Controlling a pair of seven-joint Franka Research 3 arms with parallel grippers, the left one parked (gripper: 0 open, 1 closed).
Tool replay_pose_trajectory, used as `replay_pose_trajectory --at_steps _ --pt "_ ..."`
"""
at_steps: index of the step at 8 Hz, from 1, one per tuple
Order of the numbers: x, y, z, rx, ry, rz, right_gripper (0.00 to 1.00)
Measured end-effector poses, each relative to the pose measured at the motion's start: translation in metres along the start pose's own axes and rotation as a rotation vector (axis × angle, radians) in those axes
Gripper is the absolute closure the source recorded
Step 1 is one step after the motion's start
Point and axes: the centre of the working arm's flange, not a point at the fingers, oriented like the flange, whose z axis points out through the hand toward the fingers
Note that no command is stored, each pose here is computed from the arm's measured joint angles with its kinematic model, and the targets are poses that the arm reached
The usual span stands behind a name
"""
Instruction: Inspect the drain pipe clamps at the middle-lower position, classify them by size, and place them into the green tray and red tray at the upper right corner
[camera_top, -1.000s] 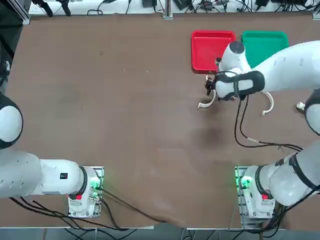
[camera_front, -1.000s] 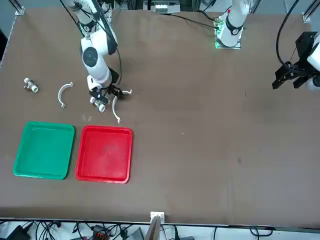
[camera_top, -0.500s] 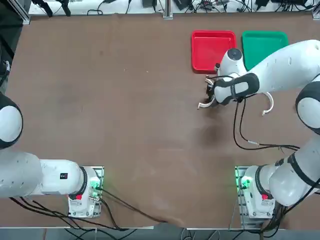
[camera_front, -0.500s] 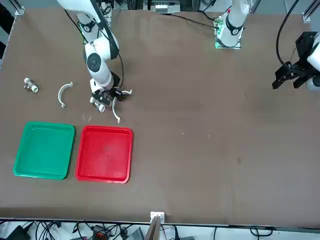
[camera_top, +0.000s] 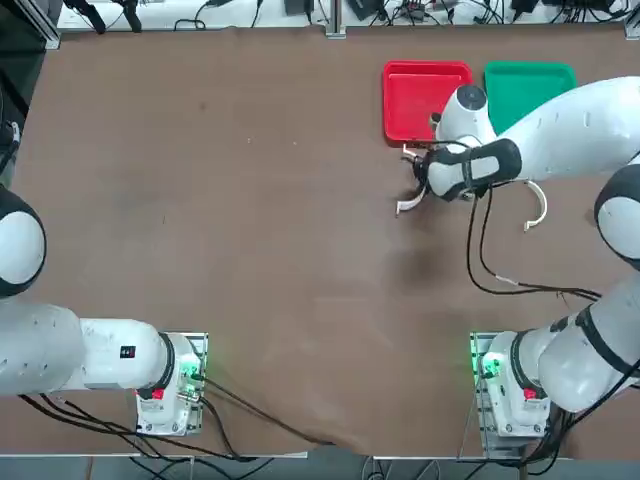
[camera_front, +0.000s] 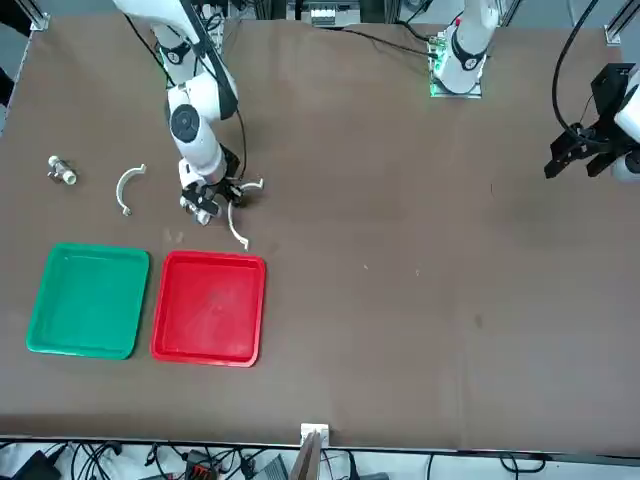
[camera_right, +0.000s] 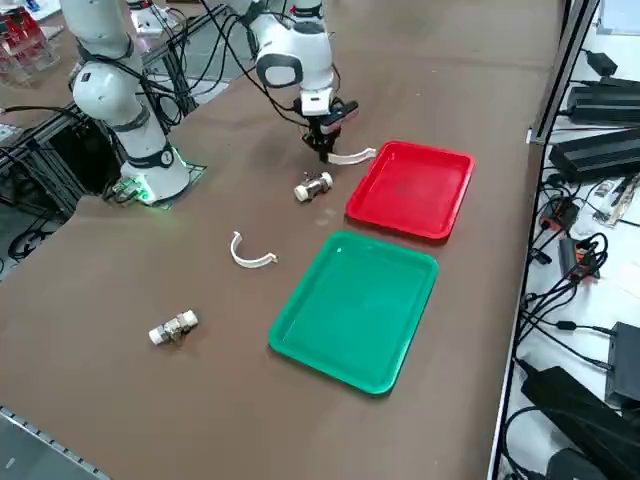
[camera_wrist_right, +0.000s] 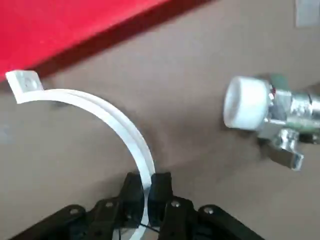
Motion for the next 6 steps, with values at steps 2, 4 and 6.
replay_pose_trajectory --at_steps 2,4,6 --pt "0.029 -0.020 -0.041 0.016 0.009 0.026 0.93" --pt "0.090 -0.026 -0.096 0.000 -0.010 0.087 0.93" --pt "0.161 -0.007 -0.113 -0.009 -0.015 0.144 0.93"
